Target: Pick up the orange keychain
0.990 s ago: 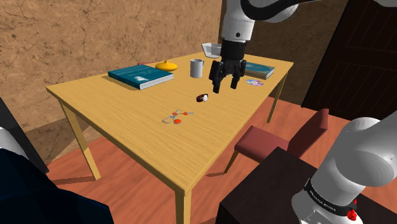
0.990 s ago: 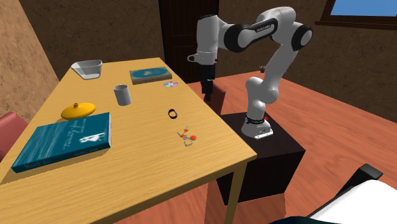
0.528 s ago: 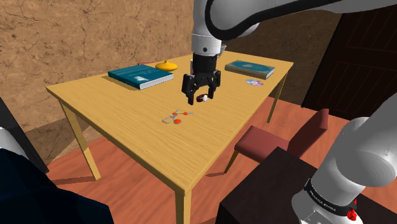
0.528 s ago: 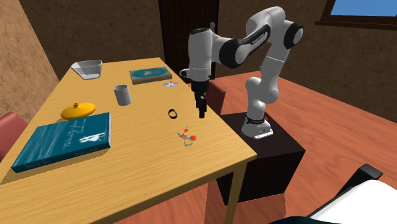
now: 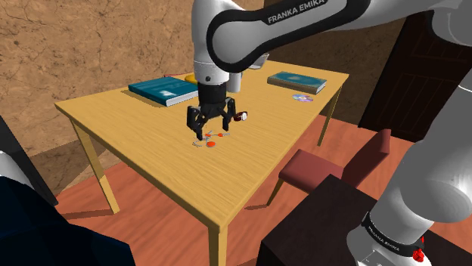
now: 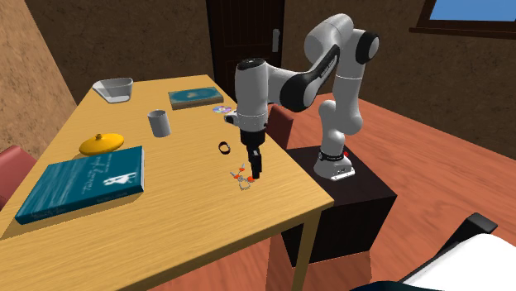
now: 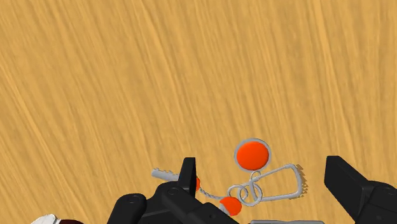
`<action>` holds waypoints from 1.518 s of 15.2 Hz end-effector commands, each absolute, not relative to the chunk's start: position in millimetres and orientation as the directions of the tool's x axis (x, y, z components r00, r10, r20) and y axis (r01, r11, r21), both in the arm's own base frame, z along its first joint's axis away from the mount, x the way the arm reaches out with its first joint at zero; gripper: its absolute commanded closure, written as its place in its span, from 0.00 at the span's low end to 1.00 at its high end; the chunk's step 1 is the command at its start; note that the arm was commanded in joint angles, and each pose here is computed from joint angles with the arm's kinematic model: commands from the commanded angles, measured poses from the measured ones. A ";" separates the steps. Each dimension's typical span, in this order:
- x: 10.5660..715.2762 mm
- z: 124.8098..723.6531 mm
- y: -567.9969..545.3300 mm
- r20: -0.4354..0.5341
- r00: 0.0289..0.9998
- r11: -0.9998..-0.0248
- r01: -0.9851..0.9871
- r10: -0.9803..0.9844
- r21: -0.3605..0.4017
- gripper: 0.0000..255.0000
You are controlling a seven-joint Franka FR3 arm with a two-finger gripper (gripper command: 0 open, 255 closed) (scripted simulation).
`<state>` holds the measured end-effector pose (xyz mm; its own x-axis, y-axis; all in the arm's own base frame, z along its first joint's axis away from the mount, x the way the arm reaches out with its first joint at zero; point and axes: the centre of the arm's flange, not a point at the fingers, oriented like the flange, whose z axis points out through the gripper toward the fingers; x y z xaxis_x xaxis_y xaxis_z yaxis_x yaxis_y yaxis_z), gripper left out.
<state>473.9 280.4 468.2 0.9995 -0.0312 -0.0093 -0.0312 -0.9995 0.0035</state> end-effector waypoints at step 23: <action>475.7 463.6 282.6 -0.009 0.999 -0.999 -0.032 -0.032 0.004 1.00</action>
